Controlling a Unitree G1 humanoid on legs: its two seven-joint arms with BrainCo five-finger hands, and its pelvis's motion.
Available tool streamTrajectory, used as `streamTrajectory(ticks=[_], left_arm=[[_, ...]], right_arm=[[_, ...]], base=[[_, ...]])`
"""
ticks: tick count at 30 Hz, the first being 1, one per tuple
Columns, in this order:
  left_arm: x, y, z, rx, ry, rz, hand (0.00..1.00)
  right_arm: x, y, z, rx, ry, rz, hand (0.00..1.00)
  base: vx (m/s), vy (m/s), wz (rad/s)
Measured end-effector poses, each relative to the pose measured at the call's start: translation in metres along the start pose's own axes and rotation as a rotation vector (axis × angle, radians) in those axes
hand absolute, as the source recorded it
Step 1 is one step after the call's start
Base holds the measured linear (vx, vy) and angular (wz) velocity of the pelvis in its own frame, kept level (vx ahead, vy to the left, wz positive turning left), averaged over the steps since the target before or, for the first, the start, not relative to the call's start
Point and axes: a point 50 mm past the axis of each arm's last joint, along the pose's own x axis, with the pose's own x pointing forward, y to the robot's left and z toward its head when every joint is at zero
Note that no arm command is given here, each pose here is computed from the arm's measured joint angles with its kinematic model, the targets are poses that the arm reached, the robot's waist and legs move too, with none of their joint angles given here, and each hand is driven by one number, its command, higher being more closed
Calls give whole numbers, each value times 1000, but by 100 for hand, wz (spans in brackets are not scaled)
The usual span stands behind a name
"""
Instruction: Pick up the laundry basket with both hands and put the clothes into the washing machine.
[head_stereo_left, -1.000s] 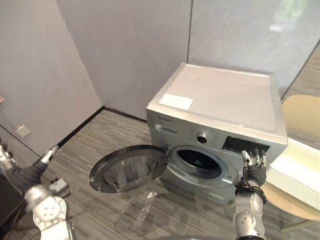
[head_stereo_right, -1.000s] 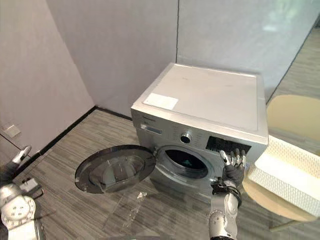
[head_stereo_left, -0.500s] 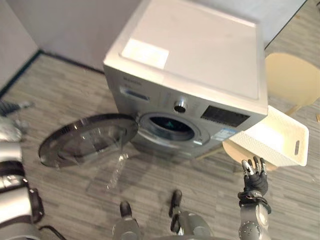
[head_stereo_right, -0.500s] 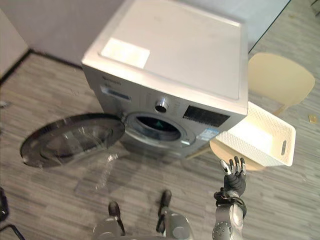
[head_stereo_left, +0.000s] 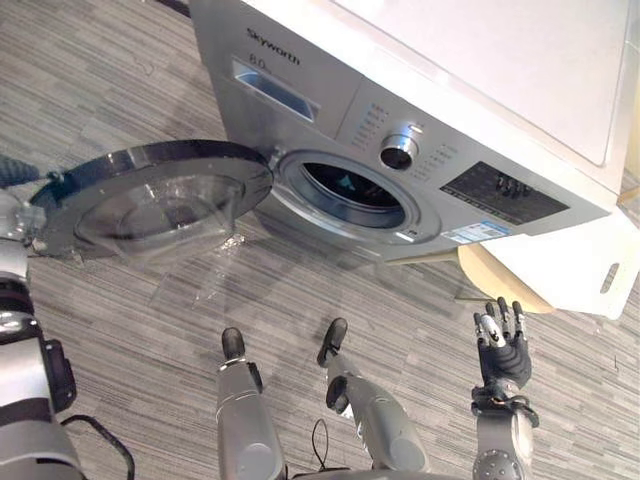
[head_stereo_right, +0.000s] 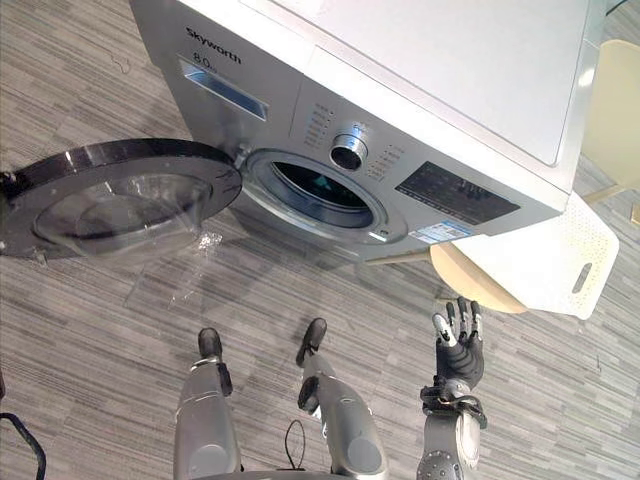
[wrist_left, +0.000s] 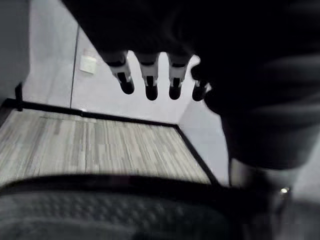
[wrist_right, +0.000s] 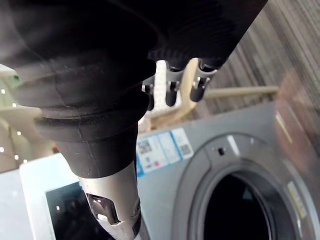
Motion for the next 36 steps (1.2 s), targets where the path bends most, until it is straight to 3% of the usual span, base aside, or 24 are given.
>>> streamTrajectory(ticks=[9, 10, 14, 18, 27, 36], left_arm=[[-44, -112, 5, 152, -144, -375, 0], [-57, -129, 3, 109, -157, -483, 0], [-105, -198, 4, -262, -97, -763, 0], [-145, -241, 10, -486, -22, -891, 0], [-169, -260, -28, -518, 183, -899, 0], [-203, -267, -89, -541, 529, -767, 0]], right_arm=[[5, 5, 8, -25, -13, 74, 0], [8, 3, 8, -34, -10, 71, 0], [10, -5, 4, -46, 14, 43, 0], [16, -4, -2, -45, 35, 46, 0], [18, -7, -4, -68, 51, 32, 0], [11, -20, -12, -77, 98, -25, 0]], base=[[11, 68, 4], [-20, 86, 10], [-2, 107, 15], [52, 78, 0], [37, 79, -44], [-30, 15, -51]])
